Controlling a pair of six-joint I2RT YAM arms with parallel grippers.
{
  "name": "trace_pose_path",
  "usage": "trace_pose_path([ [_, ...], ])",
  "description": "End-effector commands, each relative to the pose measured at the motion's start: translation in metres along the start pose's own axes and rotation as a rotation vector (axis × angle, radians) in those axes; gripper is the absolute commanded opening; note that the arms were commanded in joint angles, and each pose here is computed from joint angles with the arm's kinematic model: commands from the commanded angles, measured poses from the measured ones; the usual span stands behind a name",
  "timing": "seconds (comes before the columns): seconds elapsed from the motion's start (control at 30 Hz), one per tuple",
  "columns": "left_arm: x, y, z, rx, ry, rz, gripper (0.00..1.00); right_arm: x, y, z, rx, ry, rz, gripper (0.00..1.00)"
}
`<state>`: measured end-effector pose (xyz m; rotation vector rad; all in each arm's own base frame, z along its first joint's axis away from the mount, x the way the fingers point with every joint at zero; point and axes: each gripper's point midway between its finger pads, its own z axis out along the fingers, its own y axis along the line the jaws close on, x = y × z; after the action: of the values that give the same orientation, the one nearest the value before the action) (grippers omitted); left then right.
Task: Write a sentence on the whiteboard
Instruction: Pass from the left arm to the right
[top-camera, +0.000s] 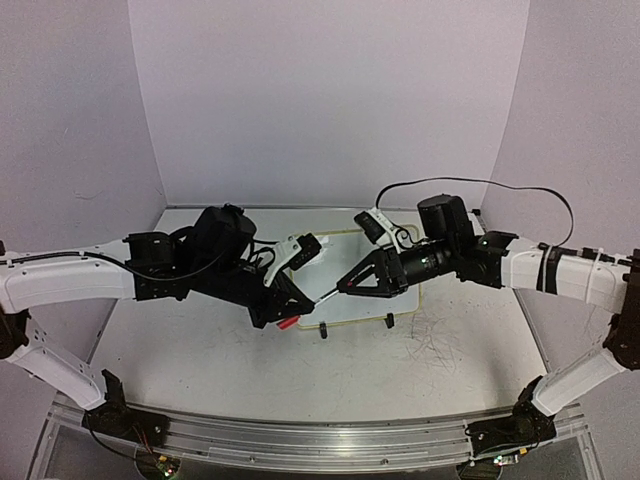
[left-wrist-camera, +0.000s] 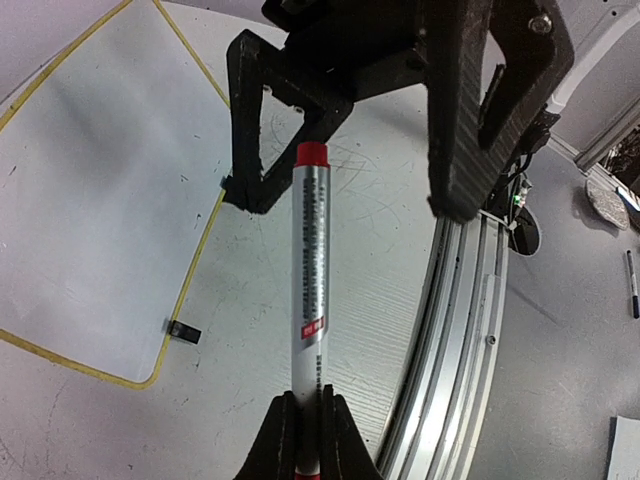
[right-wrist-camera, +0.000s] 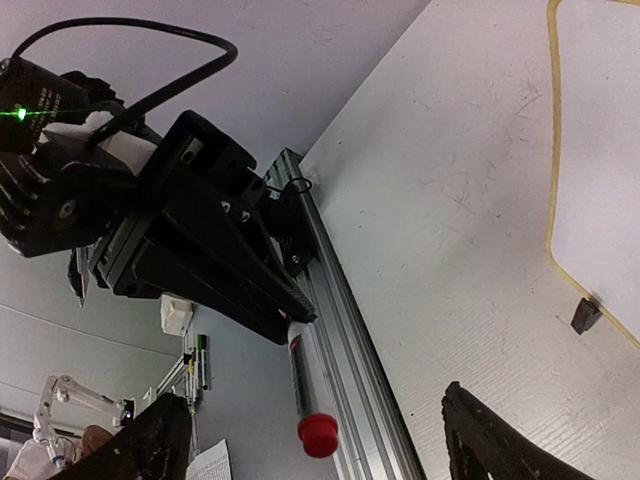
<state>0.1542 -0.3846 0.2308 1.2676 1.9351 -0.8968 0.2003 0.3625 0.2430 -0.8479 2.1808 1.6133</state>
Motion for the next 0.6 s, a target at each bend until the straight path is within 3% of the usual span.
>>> trace_pose_path([
  [0.0,-0.026,-0.014,0.002,0.043,-0.052,0.058,0.0,-0.001,0.016,0.011,-0.106,0.008,-0.03,0.82],
  [0.2,-0.03,-0.022,0.006,0.06,-0.062,0.098,0.0,0.008,0.022,0.028,-0.157,0.046,-0.022,0.61],
  [0.4,-0.027,-0.021,0.007,0.051,-0.064,0.098,0.0,0.017,0.017,0.036,-0.158,0.073,-0.009,0.47],
  [0.57,-0.025,-0.021,0.005,0.045,-0.066,0.097,0.0,0.022,0.011,0.038,-0.152,0.083,0.001,0.46],
])
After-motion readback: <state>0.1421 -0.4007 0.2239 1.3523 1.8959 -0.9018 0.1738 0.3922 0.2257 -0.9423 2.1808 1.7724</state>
